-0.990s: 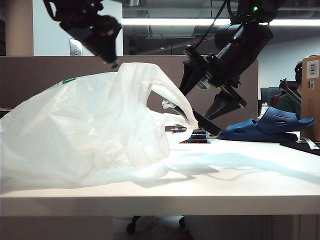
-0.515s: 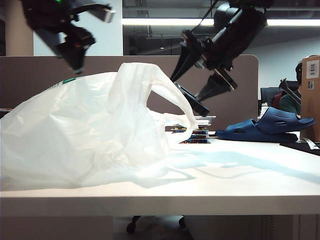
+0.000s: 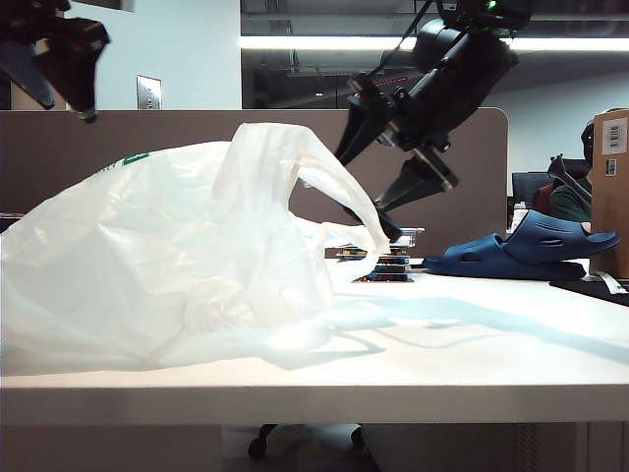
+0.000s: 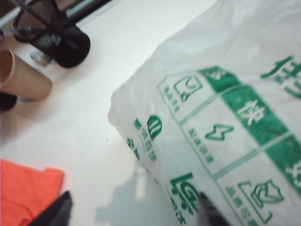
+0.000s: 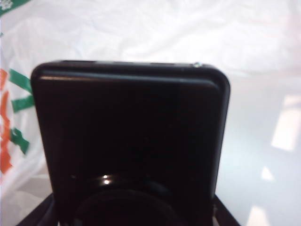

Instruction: Put the power bank into the bag.

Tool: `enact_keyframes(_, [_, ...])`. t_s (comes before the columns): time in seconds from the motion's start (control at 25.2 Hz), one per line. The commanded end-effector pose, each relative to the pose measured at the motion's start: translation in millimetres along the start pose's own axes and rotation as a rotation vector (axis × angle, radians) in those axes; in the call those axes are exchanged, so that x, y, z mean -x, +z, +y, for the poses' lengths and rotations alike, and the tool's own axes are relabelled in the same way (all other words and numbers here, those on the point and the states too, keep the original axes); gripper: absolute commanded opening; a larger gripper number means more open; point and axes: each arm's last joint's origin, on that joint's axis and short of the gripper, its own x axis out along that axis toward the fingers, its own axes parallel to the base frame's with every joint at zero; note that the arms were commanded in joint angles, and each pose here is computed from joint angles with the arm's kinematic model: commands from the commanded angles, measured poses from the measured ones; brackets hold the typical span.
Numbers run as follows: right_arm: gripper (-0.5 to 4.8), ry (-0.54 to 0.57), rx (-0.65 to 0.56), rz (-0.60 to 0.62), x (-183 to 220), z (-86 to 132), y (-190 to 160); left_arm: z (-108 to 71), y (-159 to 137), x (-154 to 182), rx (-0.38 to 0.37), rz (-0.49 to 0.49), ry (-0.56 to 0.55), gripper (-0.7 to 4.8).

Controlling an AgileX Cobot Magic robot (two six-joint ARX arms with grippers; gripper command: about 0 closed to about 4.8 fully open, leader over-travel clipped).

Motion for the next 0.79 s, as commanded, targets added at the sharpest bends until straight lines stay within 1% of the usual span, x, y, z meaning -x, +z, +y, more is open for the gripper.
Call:
enact_keyframes(0.04, [2.06, 0.069, 0.037, -0.043, -6, 10, 7, 5.4, -4, 3, 0.045, 0.0, -0.063, 3.0])
enact_keyframes(0.08, [2.06, 0.073, 0.035, -0.046, -9, 12, 8, 6.2, -6, 3, 0.049, 0.001, -0.078, 3.0])
enact_keyframes(0.28, [2.06, 0.089, 0.066, -0.046, -21, 20, 8, 7.4, -6, 2, 0.046, 0.0, -0.077, 3.0])
enact_keyframes(0.52, [2.06, 0.081, 0.09, -0.074, -25, 21, 11, 7.4, -5, 2, 0.045, -0.006, -0.076, 3.0])
enact_keyframes(0.67, [2.06, 0.103, 0.051, -0.116, -22, 21, 17, 7.2, -5, 2, 0.044, -0.009, -0.082, 3.0])
enact_keyframes(0.79, [2.06, 0.135, 0.061, -0.109, -25, 26, 17, 6.7, -5, 2, 0.045, -0.016, -0.1, 3.0])
